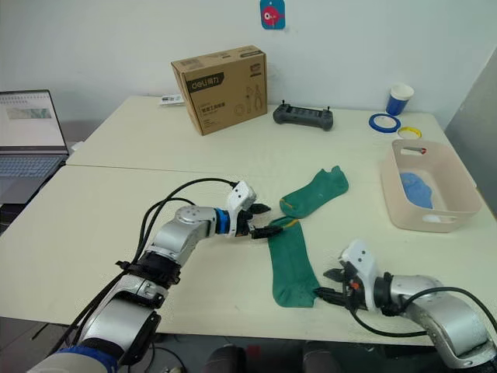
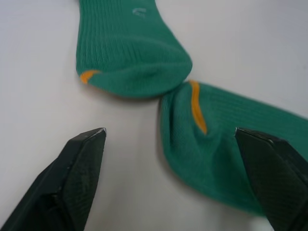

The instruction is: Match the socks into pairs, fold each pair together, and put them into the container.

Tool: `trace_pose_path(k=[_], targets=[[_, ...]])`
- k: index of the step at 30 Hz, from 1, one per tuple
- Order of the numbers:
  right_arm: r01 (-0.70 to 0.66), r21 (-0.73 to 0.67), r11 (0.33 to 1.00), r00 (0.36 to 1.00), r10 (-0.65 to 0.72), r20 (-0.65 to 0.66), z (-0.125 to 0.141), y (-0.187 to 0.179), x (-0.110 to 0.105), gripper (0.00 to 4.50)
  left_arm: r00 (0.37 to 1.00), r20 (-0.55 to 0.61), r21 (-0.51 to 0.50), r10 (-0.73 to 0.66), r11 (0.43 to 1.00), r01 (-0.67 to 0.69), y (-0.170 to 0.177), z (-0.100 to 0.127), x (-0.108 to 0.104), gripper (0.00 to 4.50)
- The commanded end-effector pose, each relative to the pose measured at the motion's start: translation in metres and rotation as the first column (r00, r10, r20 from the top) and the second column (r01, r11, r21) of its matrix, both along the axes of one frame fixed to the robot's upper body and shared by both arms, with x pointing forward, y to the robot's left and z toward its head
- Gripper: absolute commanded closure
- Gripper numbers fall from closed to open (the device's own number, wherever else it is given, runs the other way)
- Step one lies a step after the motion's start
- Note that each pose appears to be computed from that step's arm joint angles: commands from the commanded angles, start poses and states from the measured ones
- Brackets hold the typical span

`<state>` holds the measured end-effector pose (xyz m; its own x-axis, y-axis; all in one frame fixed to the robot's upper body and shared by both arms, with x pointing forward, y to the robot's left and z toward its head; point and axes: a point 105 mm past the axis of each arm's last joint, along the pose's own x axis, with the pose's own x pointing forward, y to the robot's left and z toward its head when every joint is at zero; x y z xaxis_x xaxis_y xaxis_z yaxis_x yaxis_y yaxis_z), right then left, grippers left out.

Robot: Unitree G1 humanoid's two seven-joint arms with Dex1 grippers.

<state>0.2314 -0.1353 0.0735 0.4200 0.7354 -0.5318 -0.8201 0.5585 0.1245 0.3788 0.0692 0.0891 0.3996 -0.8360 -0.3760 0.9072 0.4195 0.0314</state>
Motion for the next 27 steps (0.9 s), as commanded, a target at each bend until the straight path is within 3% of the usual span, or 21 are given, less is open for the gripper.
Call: trace_pose_path(k=[1, 7, 11, 16, 19, 23, 27], targets=[[-0.060, -0.016, 0.998, 0.998, 0.060, -0.029, -0.004, 0.010, -0.011, 2.45, 0.998, 0.013, 0.039, -0.068, 0.997, 0.068, -0.005, -0.002, -0.003, 1.19], [-0.118, -0.004, 0.993, 0.992, 0.118, -0.043, 0.001, 0.017, -0.015, 4.49, 0.995, 0.013, 0.029, -0.102, 0.994, 0.102, -0.009, -0.001, -0.008, 3.07], [-0.149, -0.013, 0.989, 0.988, 0.148, -0.047, 0.007, 0.013, -0.013, 4.50, 0.996, 0.010, 0.012, -0.090, 0.996, 0.090, -0.005, 0.000, -0.013, 4.39], [-0.216, -0.068, 0.974, 0.976, 0.215, -0.018, 0.016, 0.001, 0.002, 4.50, 1.000, -0.015, -0.049, 0.018, 0.999, -0.019, 0.017, 0.005, -0.028, 4.48], [-0.264, -0.072, 0.962, 0.964, 0.264, -0.007, 0.029, -0.002, 0.020, 4.50, 0.986, -0.053, -0.104, 0.159, 0.981, -0.164, 0.038, 0.009, -0.052, 4.48], [-0.325, -0.114, 0.939, 0.945, 0.327, -0.007, 0.033, -0.005, 0.039, 4.50, 0.937, -0.113, -0.104, 0.330, 0.934, -0.342, 0.051, 0.008, -0.085, 4.48], [-0.372, -0.128, 0.919, 0.928, 0.373, -0.021, 0.031, -0.002, 0.055, 4.50, 0.893, -0.155, -0.100, 0.422, 0.893, -0.439, 0.051, 0.001, -0.119, 4.48]])
